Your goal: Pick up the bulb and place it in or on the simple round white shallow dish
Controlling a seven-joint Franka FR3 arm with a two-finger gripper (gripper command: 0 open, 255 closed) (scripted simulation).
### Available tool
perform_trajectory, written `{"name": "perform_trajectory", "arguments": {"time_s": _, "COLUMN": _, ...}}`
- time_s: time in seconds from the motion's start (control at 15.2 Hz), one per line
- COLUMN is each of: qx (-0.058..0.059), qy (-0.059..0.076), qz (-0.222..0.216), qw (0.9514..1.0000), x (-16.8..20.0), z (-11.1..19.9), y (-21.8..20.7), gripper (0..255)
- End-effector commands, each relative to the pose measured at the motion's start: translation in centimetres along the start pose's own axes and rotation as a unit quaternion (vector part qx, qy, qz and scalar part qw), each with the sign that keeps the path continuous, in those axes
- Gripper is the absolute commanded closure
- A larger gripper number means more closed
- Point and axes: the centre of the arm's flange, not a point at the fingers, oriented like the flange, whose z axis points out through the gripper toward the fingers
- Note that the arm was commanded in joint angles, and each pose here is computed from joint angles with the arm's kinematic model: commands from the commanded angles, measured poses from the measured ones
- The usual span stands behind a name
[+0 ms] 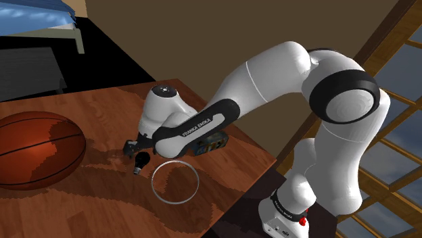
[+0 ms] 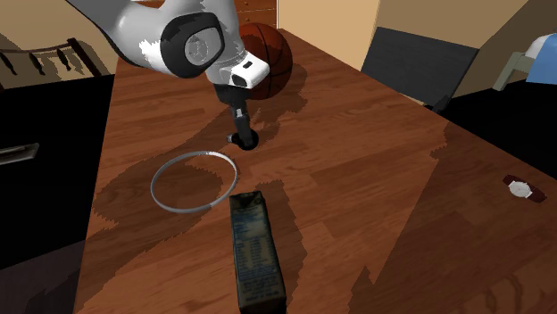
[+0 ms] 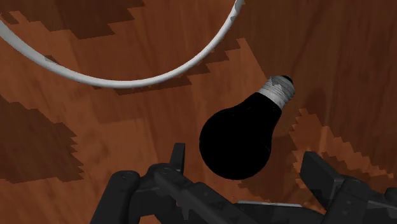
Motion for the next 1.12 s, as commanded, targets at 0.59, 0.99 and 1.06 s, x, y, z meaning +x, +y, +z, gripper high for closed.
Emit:
{"name": "perform_trajectory", "arguments": {"time_s": 0.59, "qx": -0.002, "qy": 0.002, "qz": 0.003, "qw": 1.0, "x": 0.0, "z": 2.4, "y": 0.0, "gripper": 0}}
{"name": "perform_trajectory", "arguments": {"time_s": 0.99, "qx": -0.002, "qy": 0.002, "qz": 0.003, "qw": 1.0, "x": 0.0, "z": 2.4, "y": 0.0, "gripper": 255}}
{"name": "perform_trajectory", "arguments": {"time_s": 1.06, "qx": -0.002, "qy": 0.002, "qz": 0.003, "qw": 1.0, "x": 0.0, "z": 2.4, "y": 0.0, "gripper": 255}}
